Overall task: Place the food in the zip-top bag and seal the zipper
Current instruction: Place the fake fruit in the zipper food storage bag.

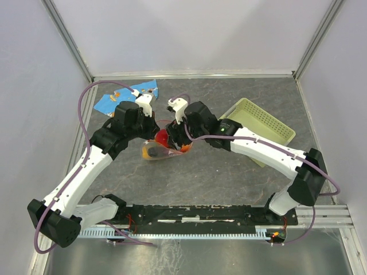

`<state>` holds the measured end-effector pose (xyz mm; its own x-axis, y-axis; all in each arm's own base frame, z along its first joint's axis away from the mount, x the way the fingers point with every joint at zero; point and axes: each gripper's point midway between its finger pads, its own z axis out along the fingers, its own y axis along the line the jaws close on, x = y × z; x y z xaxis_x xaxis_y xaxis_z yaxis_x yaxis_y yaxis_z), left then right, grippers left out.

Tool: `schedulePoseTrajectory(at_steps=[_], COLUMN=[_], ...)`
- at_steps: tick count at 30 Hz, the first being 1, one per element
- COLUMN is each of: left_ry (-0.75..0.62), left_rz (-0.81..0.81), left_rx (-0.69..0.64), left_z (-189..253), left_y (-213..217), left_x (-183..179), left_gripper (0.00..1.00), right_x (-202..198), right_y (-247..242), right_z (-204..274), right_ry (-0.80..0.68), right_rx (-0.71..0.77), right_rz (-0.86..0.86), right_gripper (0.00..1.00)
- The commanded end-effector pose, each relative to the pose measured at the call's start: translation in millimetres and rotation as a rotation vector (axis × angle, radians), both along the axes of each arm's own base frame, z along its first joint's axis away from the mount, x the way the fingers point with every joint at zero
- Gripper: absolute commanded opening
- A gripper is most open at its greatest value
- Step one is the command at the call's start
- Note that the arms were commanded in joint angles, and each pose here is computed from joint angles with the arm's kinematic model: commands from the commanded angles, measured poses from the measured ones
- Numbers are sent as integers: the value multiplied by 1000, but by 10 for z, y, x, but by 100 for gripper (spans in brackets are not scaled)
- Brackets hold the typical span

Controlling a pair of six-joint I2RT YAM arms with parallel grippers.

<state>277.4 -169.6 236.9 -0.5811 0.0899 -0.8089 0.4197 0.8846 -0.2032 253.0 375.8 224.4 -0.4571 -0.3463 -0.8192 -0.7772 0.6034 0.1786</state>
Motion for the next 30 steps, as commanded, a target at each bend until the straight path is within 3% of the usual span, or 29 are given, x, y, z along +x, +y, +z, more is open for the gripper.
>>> schedulePoseTrajectory(at_steps=[1, 8, 18, 24, 30], left_ry=[-71, -72, -72, -71, -73], left_rz=[-27, -26, -25, -27, -39], left_rx=[-17, -16, -16, -17, -22], left_z=[154, 154, 156, 153, 164], left_y=[-25, -25, -21, -26, -41], left_x=[42, 41, 39, 40, 29], left_gripper=[3, 3, 3, 3, 3], right_x=[209, 226, 211, 281, 346], right_y=[15, -18, -446, -581, -431], right_z=[260, 364, 666, 584, 360], right_ry=[-91, -131, -285, -316, -302], right_rx=[16, 18, -71, -136, -161], right_rz=[-70, -67, -81, -81, -16], right_gripper=[80, 88, 83, 79, 69])
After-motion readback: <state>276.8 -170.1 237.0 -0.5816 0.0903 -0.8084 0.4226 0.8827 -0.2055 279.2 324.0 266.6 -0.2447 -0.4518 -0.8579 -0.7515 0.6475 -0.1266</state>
